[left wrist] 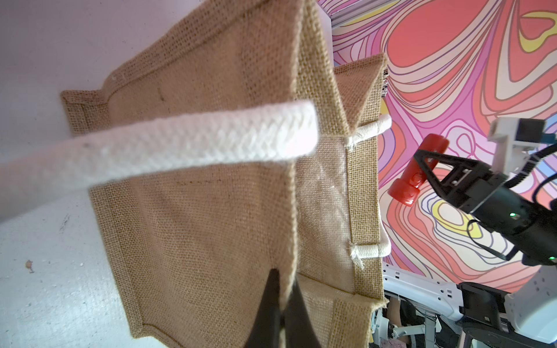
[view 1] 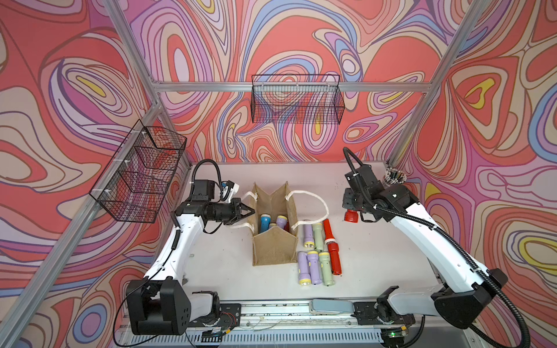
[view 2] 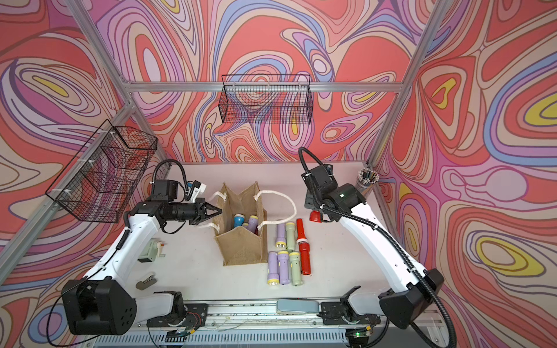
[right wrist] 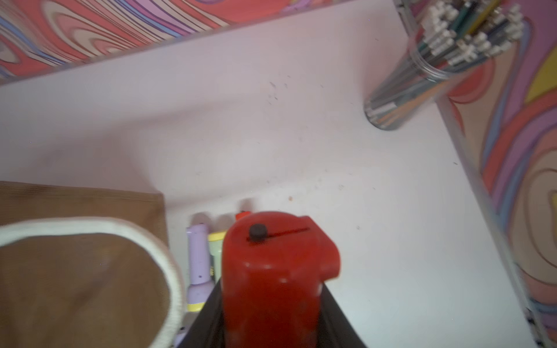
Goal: Put the flashlights into the tote bags
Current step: Pick up the flashlight from the center of the board, then place the flashlight in the canvas bag.
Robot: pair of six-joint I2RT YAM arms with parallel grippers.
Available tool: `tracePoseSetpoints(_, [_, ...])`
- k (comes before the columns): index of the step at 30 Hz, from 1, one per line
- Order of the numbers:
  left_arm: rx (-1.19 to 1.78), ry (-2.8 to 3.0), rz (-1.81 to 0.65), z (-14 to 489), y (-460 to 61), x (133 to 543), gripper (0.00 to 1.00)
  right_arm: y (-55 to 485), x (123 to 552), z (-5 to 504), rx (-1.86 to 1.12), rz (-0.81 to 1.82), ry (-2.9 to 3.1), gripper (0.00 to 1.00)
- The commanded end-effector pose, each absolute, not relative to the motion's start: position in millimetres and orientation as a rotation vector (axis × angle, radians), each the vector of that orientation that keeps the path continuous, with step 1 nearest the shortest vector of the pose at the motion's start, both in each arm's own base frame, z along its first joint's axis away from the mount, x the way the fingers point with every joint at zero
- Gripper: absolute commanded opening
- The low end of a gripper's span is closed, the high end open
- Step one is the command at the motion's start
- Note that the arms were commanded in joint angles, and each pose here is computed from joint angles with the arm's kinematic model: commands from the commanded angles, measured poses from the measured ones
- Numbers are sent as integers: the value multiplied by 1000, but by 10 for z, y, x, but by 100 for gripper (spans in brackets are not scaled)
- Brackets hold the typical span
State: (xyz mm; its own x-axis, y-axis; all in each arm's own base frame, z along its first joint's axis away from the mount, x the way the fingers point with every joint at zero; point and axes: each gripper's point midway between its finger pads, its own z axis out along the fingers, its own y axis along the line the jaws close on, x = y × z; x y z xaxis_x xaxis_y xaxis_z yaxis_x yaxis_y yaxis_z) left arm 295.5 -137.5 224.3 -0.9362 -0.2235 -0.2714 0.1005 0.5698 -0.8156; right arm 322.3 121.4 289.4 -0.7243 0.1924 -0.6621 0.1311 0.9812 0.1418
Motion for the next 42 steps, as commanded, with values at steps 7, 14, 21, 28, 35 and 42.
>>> tracePoseSetpoints(7, [-49, 2434, -1300, 2355, -1369, 2979, 3, 2639, 3700, 3519, -102, 623, 2174, 20])
tracePoseSetpoints(14, [-55, 2441, -1309, 2319, -1373, 2979, 3, 3570, 3625, 3505, -352, 780, 2135, 20])
tracePoseSetpoints(21, [-59, 2442, -1308, 2311, -1370, 2971, 3, 4077, 3608, 3030, -476, 928, 2185, 20])
tracePoseSetpoints(28, [-64, 2447, -1309, 2297, -1371, 2991, 3, 4397, 3364, 2519, -558, 977, 2275, 20])
tracePoseSetpoints(35, [-65, 2446, -1305, 2300, -1368, 2982, 3, 4458, 3193, 2010, -557, 864, 2411, 20])
tracePoseSetpoints(42, [-68, 2445, -1307, 2297, -1368, 2981, 3, 4270, 3222, 1955, -525, 664, 2414, 19])
